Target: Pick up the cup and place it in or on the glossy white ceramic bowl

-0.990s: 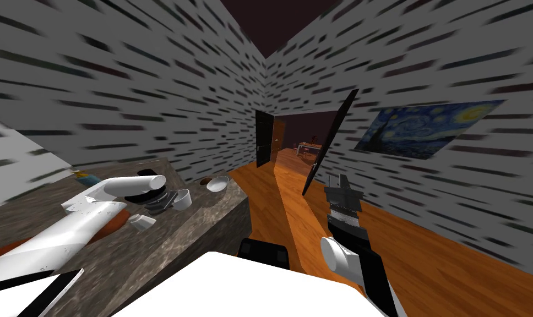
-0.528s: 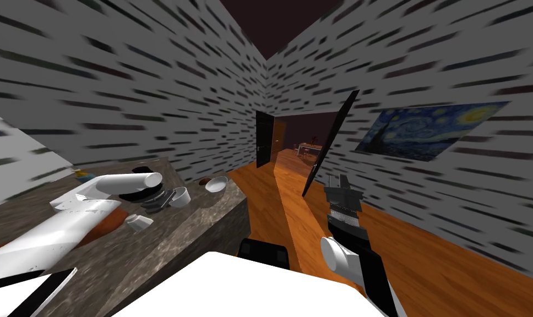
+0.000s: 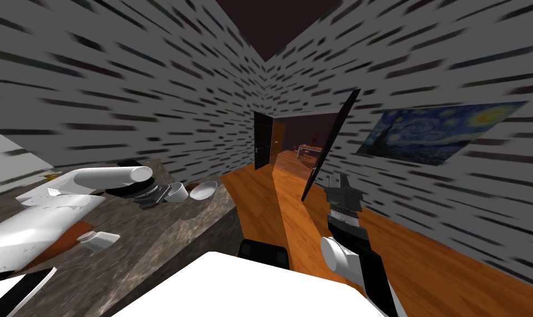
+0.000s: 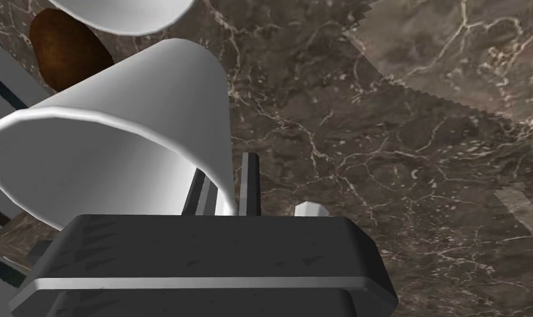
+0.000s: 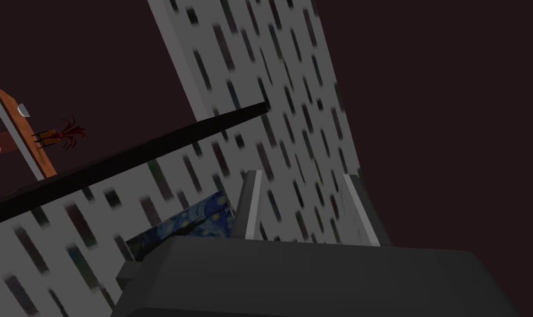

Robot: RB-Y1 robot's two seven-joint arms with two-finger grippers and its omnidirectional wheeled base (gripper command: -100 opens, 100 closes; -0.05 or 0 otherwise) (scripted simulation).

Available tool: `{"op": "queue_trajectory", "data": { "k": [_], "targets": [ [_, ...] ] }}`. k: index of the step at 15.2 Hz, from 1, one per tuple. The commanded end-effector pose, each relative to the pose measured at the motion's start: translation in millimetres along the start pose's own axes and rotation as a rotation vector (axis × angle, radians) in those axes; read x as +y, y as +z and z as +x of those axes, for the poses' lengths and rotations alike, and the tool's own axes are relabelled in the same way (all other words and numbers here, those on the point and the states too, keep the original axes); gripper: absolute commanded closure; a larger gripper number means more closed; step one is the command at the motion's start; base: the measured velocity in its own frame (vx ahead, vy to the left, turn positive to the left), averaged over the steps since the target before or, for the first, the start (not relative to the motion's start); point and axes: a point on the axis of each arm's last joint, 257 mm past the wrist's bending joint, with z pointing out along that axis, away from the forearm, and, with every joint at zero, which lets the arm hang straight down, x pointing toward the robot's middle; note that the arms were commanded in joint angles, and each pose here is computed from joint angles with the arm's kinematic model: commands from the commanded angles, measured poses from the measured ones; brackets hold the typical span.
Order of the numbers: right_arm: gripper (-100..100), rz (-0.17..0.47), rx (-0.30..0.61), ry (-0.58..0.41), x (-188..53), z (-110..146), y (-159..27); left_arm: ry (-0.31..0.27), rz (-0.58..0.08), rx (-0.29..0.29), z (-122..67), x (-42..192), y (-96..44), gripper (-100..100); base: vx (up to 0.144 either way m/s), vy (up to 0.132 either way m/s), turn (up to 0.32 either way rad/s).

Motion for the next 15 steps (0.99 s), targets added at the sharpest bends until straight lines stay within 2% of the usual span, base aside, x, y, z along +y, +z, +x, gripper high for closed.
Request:
{"op": "queue_trajectory", "data": {
  "k": [1, 9, 10, 11, 14, 15],
  "targets": [
    [0, 0.0, 0.0, 0.0, 0, 0, 0.0, -0.005, 0.02, 0.006, -1.1, -7, -12.4, 100, 0.172, -0.088, 0.019],
    [0, 0.0, 0.0, 0.0, 0, 0, 0.0, 0.011, 0.096, 0.024, 5.7, -35, -65.5, 100, 0.165, -0.059, 0.029],
    [0, 0.0, 0.0, 0.0, 0, 0, 0.0, 0.021, 0.108, 0.026, 9.0, -39, -77.3, 100, 0.144, -0.038, 0.036],
    [0, 0.0, 0.0, 0.0, 0, 0, 0.0, 0.021, 0.108, 0.026, 9.0, -39, -77.3, 100, 0.122, -0.027, 0.025],
    [0, 0.0, 0.0, 0.0, 0, 0, 0.0, 0.049, 0.114, 0.027, 17.2, -42, -100.7, 100, 0.09, -0.015, 0.021],
    [0, 0.0, 0.0, 0.0, 0, 0, 0.0, 0.055, 0.109, 0.026, 18.4, -40, -103.9, 100, 0.079, 0.003, 0.023]
  ]
}}
